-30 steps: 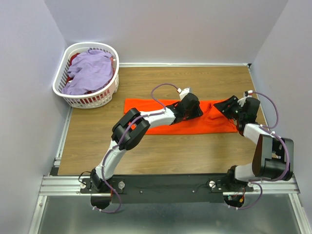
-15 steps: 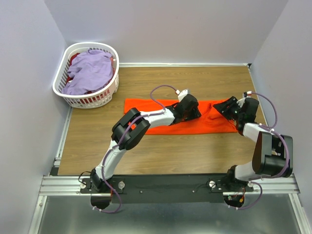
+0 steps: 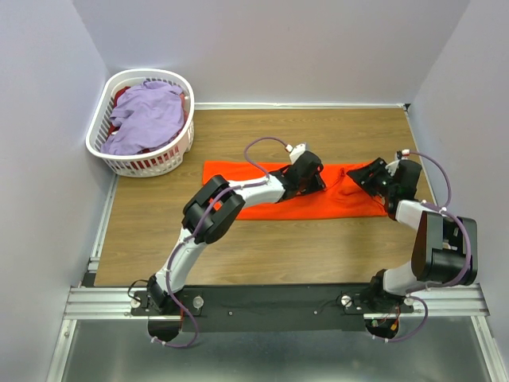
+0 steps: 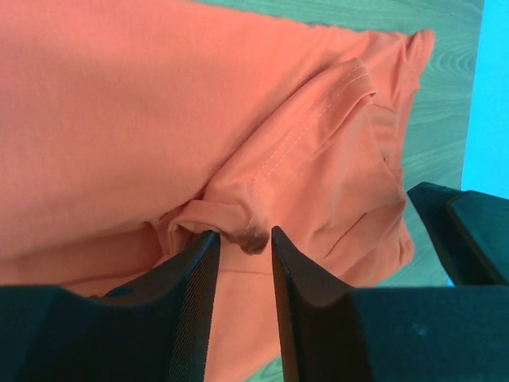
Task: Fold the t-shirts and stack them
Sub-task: Fold the tshirt
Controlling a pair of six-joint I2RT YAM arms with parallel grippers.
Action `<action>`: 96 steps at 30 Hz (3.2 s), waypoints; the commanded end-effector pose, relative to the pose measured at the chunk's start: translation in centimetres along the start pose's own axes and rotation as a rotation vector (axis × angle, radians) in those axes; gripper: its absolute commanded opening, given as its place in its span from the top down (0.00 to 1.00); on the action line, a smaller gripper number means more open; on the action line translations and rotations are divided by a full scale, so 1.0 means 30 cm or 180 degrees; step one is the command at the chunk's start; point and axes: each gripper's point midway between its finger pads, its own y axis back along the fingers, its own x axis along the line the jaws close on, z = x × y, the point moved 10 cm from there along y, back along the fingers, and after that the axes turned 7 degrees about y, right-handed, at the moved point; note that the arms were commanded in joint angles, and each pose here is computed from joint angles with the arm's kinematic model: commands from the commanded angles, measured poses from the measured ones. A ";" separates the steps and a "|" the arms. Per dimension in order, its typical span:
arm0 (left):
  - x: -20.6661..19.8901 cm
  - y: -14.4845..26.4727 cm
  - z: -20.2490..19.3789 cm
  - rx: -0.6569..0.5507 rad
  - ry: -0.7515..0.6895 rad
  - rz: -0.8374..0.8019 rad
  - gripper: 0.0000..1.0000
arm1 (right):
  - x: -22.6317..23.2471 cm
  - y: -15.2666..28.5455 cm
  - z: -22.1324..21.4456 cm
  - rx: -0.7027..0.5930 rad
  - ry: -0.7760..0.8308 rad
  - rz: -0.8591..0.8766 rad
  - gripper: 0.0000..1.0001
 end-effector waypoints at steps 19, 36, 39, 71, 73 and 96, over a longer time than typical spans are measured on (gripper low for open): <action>-0.005 0.044 0.071 -0.0057 0.0008 -0.0124 0.91 | -0.023 -0.093 0.034 0.0067 -0.0106 0.0012 0.53; -0.013 0.025 0.092 0.0019 0.0023 -0.0249 0.91 | -0.078 -0.188 0.016 0.0341 -0.0434 0.0001 0.64; -0.009 0.020 0.088 0.0043 0.0018 -0.0255 0.91 | -0.088 -0.201 0.005 0.0398 -0.0473 0.0032 0.64; -0.002 0.018 0.079 0.0130 -0.0017 -0.0286 0.91 | -0.097 -0.250 0.022 0.0339 -0.0591 0.0152 0.78; 0.000 0.019 0.082 0.0127 -0.0014 -0.0285 0.91 | -0.094 -0.245 0.025 0.0320 -0.0574 0.0148 0.83; -0.008 0.025 0.081 0.0147 0.0009 -0.0347 0.91 | -0.091 -0.238 0.013 0.0328 -0.0781 0.0135 0.62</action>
